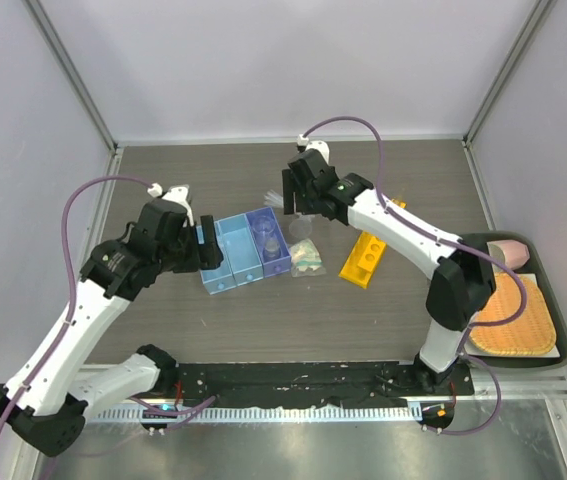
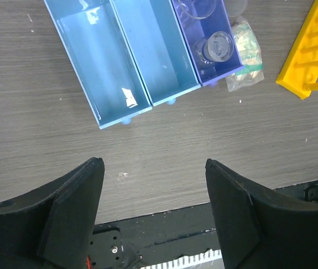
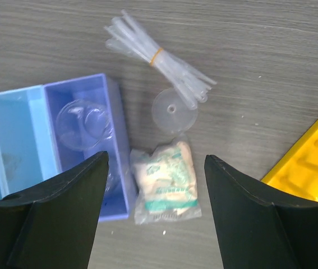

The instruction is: Organize the chemistry lab equipment

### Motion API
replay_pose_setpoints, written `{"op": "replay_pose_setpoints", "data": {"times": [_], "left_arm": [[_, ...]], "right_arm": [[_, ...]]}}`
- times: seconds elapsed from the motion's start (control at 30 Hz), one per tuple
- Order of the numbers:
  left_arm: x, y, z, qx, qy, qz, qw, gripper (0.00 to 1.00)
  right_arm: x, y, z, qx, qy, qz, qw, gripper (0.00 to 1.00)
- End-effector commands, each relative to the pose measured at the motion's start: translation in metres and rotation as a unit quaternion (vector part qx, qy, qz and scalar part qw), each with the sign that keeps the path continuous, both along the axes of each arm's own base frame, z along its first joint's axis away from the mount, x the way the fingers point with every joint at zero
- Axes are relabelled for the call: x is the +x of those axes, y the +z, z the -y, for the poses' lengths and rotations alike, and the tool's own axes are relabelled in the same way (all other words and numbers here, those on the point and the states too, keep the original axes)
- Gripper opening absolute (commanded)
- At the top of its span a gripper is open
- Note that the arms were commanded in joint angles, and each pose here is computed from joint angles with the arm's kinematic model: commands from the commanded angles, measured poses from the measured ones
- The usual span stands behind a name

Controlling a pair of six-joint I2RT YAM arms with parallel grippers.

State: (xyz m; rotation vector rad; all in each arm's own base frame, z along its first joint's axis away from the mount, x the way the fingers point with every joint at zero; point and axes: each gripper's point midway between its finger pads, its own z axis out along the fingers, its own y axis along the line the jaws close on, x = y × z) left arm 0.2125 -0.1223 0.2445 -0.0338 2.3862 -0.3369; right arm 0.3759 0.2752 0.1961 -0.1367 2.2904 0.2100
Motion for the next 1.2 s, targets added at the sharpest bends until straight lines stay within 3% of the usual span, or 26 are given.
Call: {"op": "replay_pose_setpoints", "data": {"times": [0.0, 0.03, 0.5, 0.9, 1.17], "left_arm": [[0.003, 0.009, 0.010, -0.047, -0.002, 0.034, 0.998, 0.92], [0.002, 0.009, 0.010, -0.050, -0.001, 0.035, 0.998, 1.00], [0.002, 0.000, 0.013, -0.050, -0.012, 0.034, 0.998, 1.00], [0.008, -0.001, 0.014, -0.040, -0.018, 0.037, 0.998, 1.00], [0.010, -0.002, 0.014, -0.035, -0.020, 0.038, 0.998, 1.00]], "right_arm": [[0.032, 0.007, 0.004, 0.019, -0.028, 0.014, 0.999, 0.75], [0.035, 0.003, 0.005, 0.015, -0.029, 0.011, 0.999, 0.75], [0.058, -0.048, -0.004, -0.013, -0.030, -0.031, 0.999, 0.67], [0.060, -0.071, -0.006, -0.033, -0.025, -0.053, 0.998, 0.51], [0.066, -0.078, -0.010, -0.038, -0.023, -0.060, 0.997, 0.31]]}}
